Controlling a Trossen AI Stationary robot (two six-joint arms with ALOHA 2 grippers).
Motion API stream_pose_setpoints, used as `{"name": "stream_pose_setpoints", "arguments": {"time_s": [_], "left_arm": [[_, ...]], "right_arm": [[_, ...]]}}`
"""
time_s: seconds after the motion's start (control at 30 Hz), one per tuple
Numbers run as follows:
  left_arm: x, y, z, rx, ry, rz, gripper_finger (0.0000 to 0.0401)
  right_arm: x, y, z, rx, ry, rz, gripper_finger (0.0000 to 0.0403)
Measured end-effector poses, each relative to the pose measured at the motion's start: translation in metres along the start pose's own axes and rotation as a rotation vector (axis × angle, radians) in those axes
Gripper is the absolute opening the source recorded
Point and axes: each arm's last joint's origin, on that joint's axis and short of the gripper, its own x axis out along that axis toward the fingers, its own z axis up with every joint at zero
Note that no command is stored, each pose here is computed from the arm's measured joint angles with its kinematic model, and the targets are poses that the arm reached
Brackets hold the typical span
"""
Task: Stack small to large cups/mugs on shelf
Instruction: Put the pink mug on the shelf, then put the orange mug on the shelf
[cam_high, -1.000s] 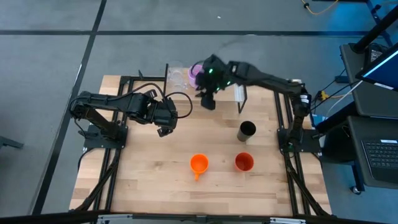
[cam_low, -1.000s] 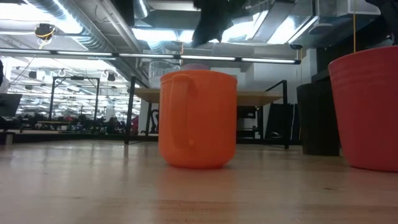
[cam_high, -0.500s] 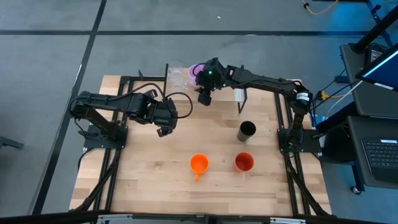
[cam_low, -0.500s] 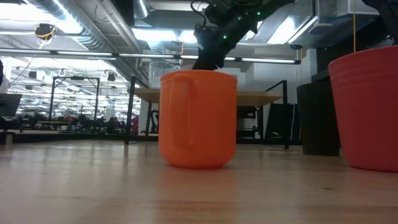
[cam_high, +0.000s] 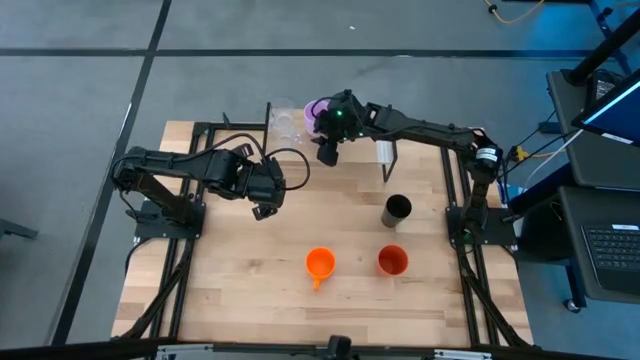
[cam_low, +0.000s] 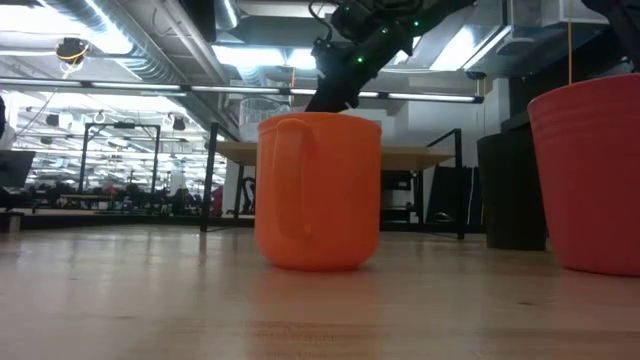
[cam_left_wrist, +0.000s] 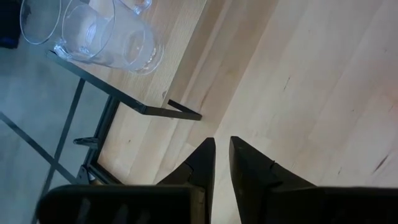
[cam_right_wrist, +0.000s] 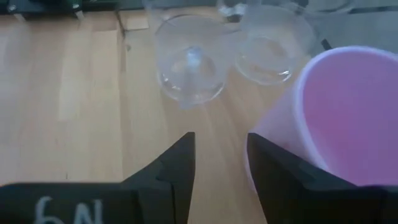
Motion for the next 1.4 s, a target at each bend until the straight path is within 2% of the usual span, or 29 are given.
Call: {"name": "stream_pose_setpoints", "arguments": {"time_s": [0.37,0.5,0.57,0.77,0.87,1.0,1.17,1.3,1.4], "left_arm": [[0.000,0.000,0.000,-0.006,0.000,0.000,0.0041],[0.000,0.000,0.000,-0.006,0.000,-0.001,0.0041],[0.000,0.000,0.000,-0.007,0.000,-0.001,0.0041],[0.000,0.000,0.000,-0.007,0.002,-0.004,0.0041],[0.000,0.000,0.000,-0.007,0.002,-0.004,0.0041],[0.000,0.000,0.000,-0.002,0.003,-0.003,0.0041],[-0.001,0.002,-0.002,0.008,0.012,0.003,0.0041],[-0.013,0.011,-0.009,0.046,-0.010,-0.049,0.0041],[-0.028,0.023,-0.025,0.040,-0.051,-0.108,0.0041]], "right_arm": [[-0.001,-0.007,0.005,0.005,-0.059,-0.024,0.0147],[-0.008,-0.001,0.012,0.018,-0.051,0.072,0.0147],[-0.022,0.007,0.023,0.027,-0.018,0.132,0.0147],[-0.092,0.051,0.040,0.067,0.219,0.252,0.0146],[-0.129,0.087,0.042,0.044,0.248,0.299,0.0138],[-0.168,0.132,0.040,-0.019,0.189,0.311,0.0121],[-0.167,0.181,0.026,-0.047,0.101,0.289,0.0107],[-0.148,0.207,0.010,-0.034,0.094,0.330,0.0107],[-0.128,0.219,0.001,-0.039,0.083,0.340,0.0109]]}}
